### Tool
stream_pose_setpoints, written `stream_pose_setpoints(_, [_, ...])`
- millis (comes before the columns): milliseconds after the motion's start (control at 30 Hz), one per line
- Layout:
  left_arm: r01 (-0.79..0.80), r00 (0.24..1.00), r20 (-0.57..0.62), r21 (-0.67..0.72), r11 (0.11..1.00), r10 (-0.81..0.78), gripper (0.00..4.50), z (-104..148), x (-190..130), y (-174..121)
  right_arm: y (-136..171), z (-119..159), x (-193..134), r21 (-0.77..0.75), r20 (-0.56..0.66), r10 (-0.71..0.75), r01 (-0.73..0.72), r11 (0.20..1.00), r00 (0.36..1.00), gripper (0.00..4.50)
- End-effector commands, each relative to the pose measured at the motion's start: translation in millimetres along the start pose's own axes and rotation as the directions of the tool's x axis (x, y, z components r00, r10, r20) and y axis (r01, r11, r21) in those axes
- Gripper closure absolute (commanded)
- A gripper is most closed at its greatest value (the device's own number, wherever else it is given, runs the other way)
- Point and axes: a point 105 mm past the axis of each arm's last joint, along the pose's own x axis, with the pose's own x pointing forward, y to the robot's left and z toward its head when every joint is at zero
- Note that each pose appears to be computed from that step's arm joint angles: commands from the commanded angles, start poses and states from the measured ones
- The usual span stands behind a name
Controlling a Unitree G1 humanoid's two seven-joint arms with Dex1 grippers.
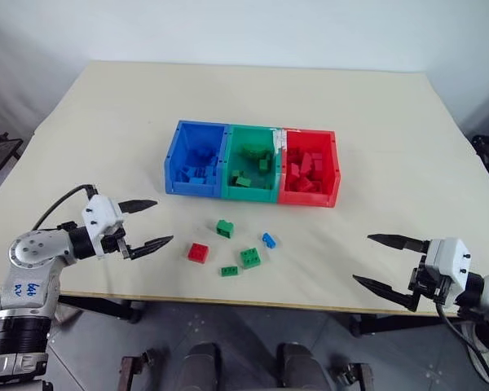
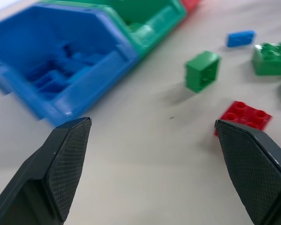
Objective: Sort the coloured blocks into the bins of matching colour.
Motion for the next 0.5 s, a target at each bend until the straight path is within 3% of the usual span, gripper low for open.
stream_pose_setpoints(33, [0.001, 1.0, -0.011, 0.021, 1.0, -0.001, 0.01, 0, -3, 2, -2, 7, 6, -0.023, 0.034, -0.005, 0.006, 1.0, 0.999, 0.0])
stream_pose_setpoints(300, [0.149, 0.988, 0.048, -0.059, 0.987, -0.146, 0.01, 6, -1, -25, 2, 9, 6, -0.01, 0.039, 0.022, -0.021, 1.0, 0.999, 0.0])
stream_pose_setpoints(500, [0.288, 0.943, 0.159, 0.048, 0.956, -0.292, 0.01, 42, 31, -54, -8, 3, -5, 0.018, -0.009, -0.018, 0.018, 1.0, 1.0, 0.0])
